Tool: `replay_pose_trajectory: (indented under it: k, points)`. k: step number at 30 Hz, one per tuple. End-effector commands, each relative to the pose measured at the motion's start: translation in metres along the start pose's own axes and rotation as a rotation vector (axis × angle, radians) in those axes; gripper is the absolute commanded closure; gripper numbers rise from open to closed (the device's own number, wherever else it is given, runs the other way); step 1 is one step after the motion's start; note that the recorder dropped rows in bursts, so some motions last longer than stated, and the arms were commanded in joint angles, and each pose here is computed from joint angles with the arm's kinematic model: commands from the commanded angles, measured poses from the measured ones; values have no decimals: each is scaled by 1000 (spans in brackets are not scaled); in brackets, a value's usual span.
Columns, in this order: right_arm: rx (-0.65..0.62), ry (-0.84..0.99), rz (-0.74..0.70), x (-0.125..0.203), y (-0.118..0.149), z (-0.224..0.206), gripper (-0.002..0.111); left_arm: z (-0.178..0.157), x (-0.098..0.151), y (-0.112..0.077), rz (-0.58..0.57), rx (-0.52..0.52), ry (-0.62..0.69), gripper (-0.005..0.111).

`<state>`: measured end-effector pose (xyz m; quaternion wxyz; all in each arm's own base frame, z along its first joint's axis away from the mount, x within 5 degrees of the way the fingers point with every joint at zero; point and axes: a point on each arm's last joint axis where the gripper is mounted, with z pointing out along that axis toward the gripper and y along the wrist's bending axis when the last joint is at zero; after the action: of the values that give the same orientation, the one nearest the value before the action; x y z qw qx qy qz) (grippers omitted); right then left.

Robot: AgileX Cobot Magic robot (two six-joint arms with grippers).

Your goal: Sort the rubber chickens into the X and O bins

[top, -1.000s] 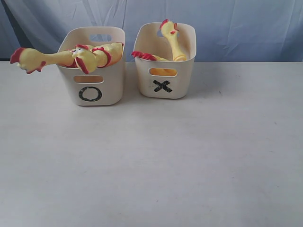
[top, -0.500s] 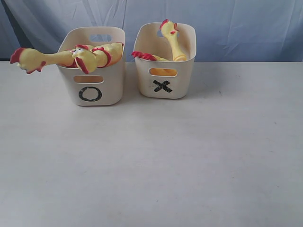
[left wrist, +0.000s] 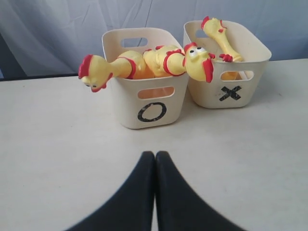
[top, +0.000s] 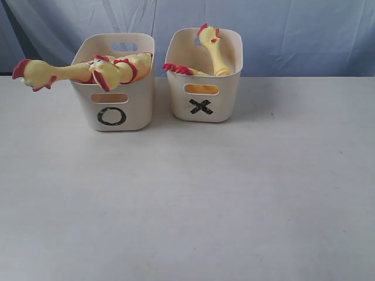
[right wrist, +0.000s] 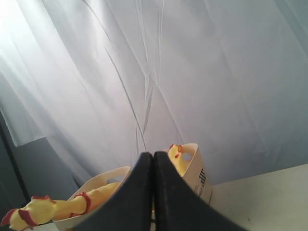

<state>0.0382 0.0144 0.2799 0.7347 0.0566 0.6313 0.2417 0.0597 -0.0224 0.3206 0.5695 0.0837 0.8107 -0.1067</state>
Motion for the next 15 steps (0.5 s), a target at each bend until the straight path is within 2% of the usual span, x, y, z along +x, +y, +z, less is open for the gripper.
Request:
replay_pose_trajectory:
  k: [1, 10, 15]
  points:
    - [50, -35, -14, 0, -3, -2, 109, -18, 2, -3, 24, -10, -88, 106]
    - [79, -46, -21, 0, -4, -2, 109, -59, 12, -10, 59, -45, -300, 106]
    - [77, -42, -19, 0, -4, -2, 109, -65, 15, -12, 64, -45, -326, 106]
